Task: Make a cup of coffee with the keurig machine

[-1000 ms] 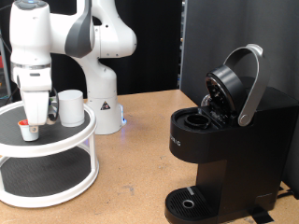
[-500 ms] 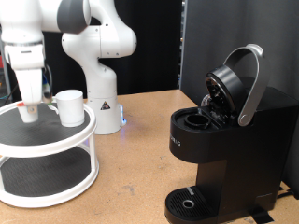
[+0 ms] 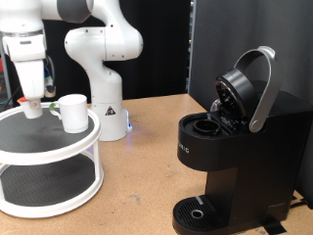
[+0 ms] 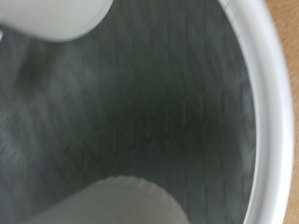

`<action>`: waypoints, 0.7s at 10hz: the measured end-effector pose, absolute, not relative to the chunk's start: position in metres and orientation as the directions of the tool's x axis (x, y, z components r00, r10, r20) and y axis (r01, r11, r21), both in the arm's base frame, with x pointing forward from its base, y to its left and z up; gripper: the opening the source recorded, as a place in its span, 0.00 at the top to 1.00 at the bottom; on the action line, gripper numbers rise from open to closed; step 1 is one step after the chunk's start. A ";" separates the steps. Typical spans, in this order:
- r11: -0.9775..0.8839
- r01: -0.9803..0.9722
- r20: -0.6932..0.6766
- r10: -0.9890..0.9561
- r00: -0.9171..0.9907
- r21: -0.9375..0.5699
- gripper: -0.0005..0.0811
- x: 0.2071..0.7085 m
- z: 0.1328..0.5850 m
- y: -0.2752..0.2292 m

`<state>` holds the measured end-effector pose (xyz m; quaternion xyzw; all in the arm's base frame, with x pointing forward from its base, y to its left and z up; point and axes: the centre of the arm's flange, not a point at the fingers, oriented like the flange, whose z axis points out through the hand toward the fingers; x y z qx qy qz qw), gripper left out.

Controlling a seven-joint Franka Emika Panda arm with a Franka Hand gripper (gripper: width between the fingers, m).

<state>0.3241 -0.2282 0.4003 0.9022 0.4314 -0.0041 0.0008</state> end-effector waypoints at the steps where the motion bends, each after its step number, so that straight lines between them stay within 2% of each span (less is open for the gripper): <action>1: -0.642 0.766 0.019 0.766 0.642 -0.009 0.47 0.330 0.401 -0.219; 4: -0.690 0.723 0.112 0.716 0.689 -0.043 0.47 0.354 0.412 -0.178; 7: -0.726 0.686 0.102 0.680 0.726 -0.042 0.47 0.363 0.416 -0.157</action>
